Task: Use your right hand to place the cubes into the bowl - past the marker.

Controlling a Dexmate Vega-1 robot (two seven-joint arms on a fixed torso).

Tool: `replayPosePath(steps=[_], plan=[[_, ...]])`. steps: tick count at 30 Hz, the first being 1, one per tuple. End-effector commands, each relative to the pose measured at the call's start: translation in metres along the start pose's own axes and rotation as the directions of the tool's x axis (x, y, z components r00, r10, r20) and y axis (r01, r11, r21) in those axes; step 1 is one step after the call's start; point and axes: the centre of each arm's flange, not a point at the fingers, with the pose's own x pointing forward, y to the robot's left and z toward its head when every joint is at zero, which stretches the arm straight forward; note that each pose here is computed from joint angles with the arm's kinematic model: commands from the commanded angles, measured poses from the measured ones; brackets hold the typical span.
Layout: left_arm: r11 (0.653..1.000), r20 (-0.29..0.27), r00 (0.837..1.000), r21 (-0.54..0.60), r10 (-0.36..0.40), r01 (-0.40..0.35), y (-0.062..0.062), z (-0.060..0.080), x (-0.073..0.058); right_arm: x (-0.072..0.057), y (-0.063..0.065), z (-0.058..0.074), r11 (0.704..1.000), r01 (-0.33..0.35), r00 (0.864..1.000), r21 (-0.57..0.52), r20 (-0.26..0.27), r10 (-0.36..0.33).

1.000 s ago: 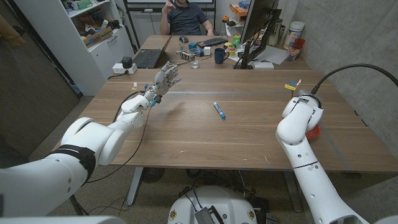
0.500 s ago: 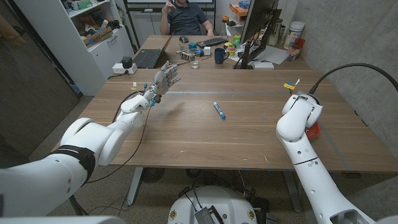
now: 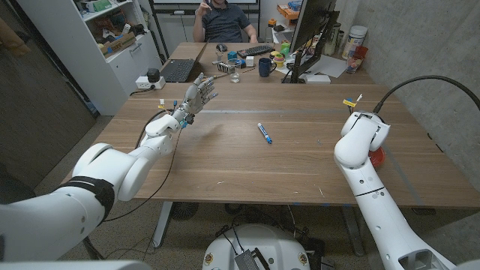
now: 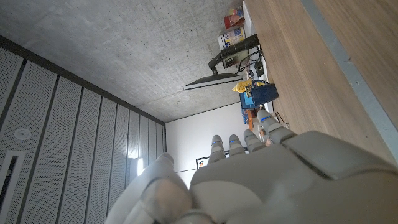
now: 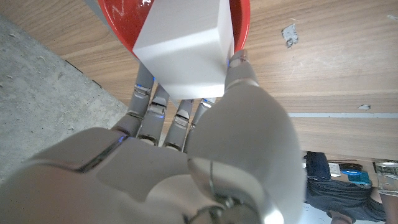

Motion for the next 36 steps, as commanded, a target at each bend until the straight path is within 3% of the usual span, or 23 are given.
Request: replayPosePath(steps=[1, 19, 30, 36], plan=[[1.0, 0.008, 1.0, 0.004, -0.006, 0.005, -0.0018, 0.0008, 0.0002, -0.001, -0.0013, -0.0033, 1.0, -0.004, 1.0, 0.013, 0.003, 0.004], [1.0, 0.021, 1.0, 0.009, -0.011, 0.011, -0.0032, 0.0026, -0.0005, -0.0005, -0.002, -0.0057, 0.999, -0.029, 0.999, 0.024, 0.015, 0.029], [1.0, 0.025, 1.0, 0.008, -0.013, 0.013, -0.0035, 0.0031, -0.0008, 0.0, -0.0029, -0.006, 0.996, -0.08, 0.997, 0.033, 0.016, 0.079], [1.0, 0.03, 0.999, 0.009, -0.015, 0.015, -0.004, 0.0036, -0.0015, -0.0029, -0.0031, -0.0067, 0.998, -0.05, 0.999, 0.026, 0.005, 0.05]])
